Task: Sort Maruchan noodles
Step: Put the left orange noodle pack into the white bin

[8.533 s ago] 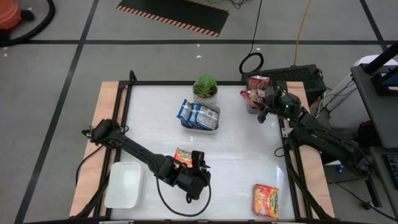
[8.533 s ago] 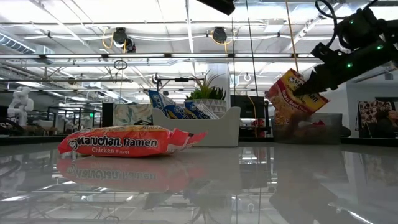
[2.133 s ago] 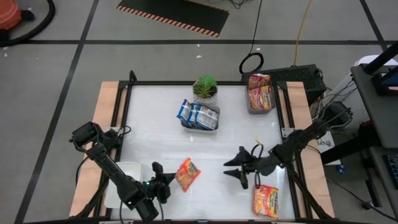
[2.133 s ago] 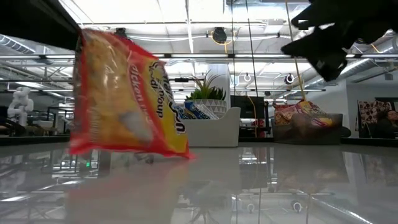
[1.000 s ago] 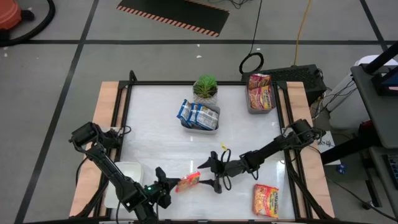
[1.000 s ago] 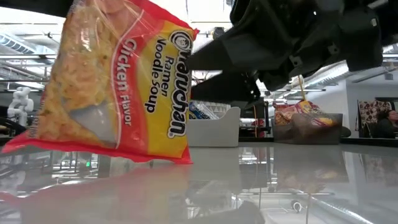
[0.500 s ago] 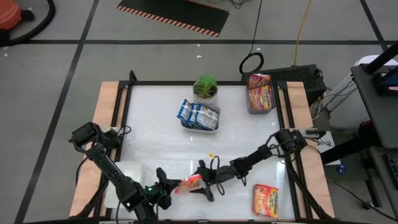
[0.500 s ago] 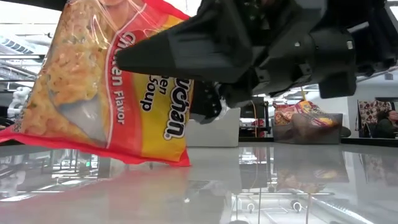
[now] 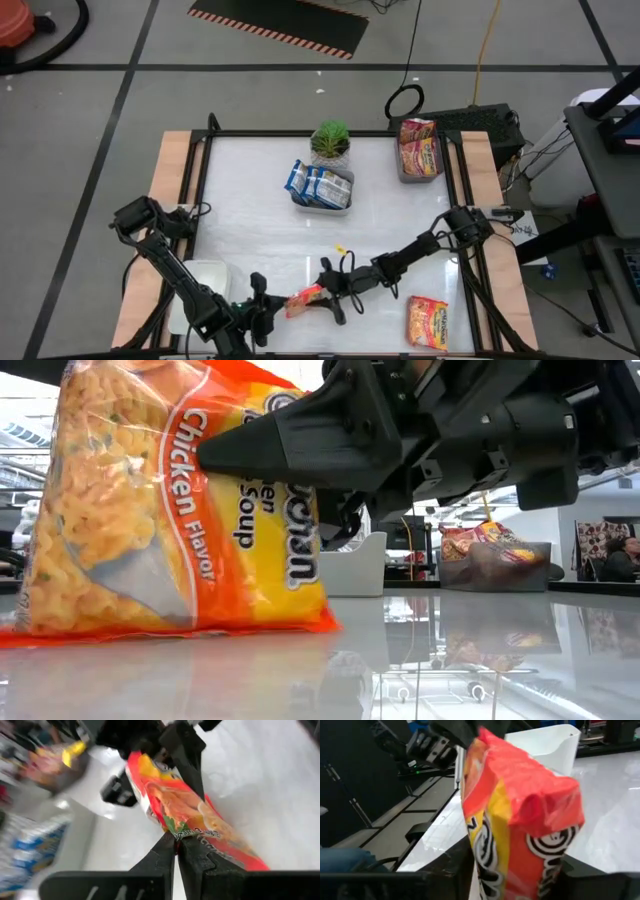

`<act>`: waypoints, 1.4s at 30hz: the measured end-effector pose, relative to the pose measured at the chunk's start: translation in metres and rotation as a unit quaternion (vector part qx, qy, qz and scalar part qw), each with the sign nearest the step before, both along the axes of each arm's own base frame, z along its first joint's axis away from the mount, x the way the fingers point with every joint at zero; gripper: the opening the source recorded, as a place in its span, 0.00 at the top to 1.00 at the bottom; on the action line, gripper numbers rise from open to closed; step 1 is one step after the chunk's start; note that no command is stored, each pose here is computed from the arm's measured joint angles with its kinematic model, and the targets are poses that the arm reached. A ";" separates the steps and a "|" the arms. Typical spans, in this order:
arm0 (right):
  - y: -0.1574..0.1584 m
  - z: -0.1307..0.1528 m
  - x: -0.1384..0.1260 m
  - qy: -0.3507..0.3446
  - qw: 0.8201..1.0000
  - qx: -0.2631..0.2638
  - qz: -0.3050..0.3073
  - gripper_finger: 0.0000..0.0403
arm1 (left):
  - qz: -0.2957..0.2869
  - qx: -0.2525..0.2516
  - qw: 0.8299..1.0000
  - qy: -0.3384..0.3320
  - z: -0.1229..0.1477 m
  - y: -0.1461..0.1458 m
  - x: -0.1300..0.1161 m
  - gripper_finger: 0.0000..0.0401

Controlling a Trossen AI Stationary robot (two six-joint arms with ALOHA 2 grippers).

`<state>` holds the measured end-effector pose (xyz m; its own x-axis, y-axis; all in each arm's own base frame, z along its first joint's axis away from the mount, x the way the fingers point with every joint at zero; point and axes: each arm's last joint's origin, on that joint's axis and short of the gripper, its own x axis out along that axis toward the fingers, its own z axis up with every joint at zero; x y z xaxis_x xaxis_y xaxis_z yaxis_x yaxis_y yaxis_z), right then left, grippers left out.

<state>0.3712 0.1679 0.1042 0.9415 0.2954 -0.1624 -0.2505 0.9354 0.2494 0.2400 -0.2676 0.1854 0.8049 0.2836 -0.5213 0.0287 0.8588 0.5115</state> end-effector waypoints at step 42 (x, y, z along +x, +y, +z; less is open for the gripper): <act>-0.082 0.086 0.001 0.023 0.980 -0.187 -0.060 0.73 | 0.123 -0.190 0.974 -0.013 0.093 0.114 0.029 0.55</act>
